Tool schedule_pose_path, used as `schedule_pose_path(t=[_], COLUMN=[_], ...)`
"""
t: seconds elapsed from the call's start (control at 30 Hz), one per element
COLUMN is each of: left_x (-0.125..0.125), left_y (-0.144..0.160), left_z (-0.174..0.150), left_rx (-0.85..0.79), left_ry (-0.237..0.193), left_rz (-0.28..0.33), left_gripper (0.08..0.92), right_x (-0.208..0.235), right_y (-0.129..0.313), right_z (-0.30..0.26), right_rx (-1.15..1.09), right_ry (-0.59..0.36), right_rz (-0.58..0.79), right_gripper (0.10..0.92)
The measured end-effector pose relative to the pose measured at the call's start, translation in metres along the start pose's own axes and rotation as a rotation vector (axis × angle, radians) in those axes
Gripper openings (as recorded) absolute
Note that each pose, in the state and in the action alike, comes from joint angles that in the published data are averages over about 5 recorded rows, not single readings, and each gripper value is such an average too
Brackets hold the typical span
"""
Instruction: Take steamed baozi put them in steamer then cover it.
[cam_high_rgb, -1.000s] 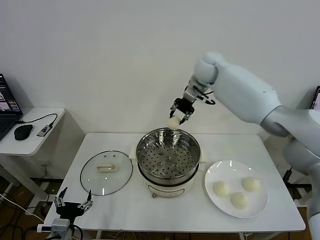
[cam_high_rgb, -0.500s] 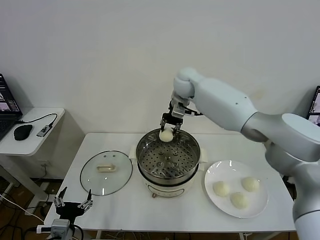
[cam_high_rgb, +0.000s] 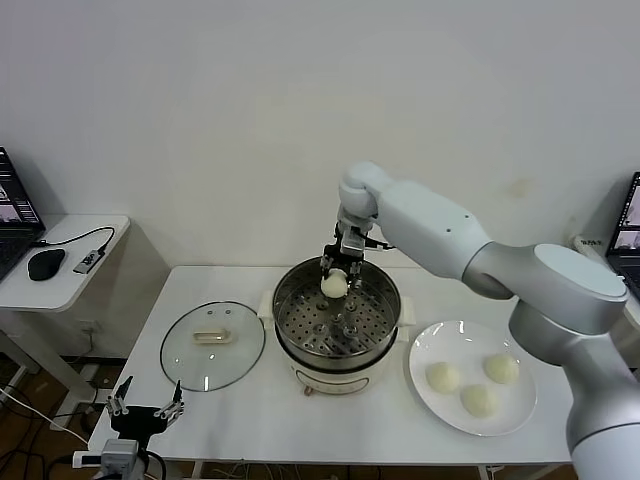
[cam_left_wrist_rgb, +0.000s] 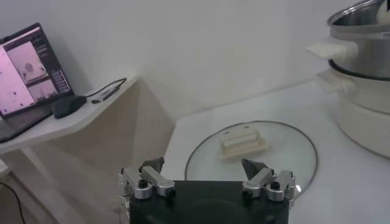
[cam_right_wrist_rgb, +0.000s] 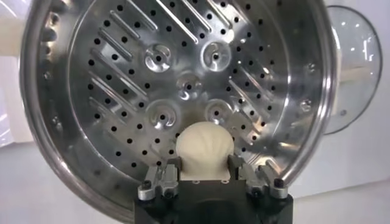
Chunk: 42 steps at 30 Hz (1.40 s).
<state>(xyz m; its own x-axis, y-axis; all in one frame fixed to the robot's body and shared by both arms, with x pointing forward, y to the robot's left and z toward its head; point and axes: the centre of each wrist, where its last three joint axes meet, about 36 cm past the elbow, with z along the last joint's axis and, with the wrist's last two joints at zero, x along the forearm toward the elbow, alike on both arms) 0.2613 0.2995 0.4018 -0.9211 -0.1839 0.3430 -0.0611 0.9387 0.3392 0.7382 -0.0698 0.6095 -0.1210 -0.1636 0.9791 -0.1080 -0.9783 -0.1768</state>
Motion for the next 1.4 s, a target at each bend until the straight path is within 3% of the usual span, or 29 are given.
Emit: schedule_pose_path(t=[0.2,0.47,0.57,0.93,1.17,1.4], left_x=[-0.001,-0.004,-0.005,-0.008,-0.011,-0.011], left_y=[-0.002,-0.003,-0.004,-0.005,-0.006,-0.004], left_z=[0.001,0.004,0.004,-0.001,-0.006,-0.009], left_rx=[0.003,0.005,0.006,0.005,0.005,-0.004], left_ry=[0.004,0.011,0.009,0.002,-0.002,-0.005], left_rz=[0.004,0.009,0.012,0.034,0.056,0.072], left_gripper=[0.823,0.823,0.823,0.823,0.823,0.823], right_x=[-0.010,-0.012,-0.008,0.063,0.130,0.162], right_y=[0.003,0.006,0.008,0.030,0.085,0.154], right_z=[0.000,0.001,0.001,-0.001,-0.010,-0.028], right_rx=[-0.001,-0.023,-0.043,-0.247,-0.602,-1.006], right_ry=[0.000,0.009,0.014,0.038,0.071,0.088], right_rz=[-0.001,0.018,0.029,0.120,0.165,0.131], right_gripper=[0.534,0.761,0.810,0.823,0.823,0.823])
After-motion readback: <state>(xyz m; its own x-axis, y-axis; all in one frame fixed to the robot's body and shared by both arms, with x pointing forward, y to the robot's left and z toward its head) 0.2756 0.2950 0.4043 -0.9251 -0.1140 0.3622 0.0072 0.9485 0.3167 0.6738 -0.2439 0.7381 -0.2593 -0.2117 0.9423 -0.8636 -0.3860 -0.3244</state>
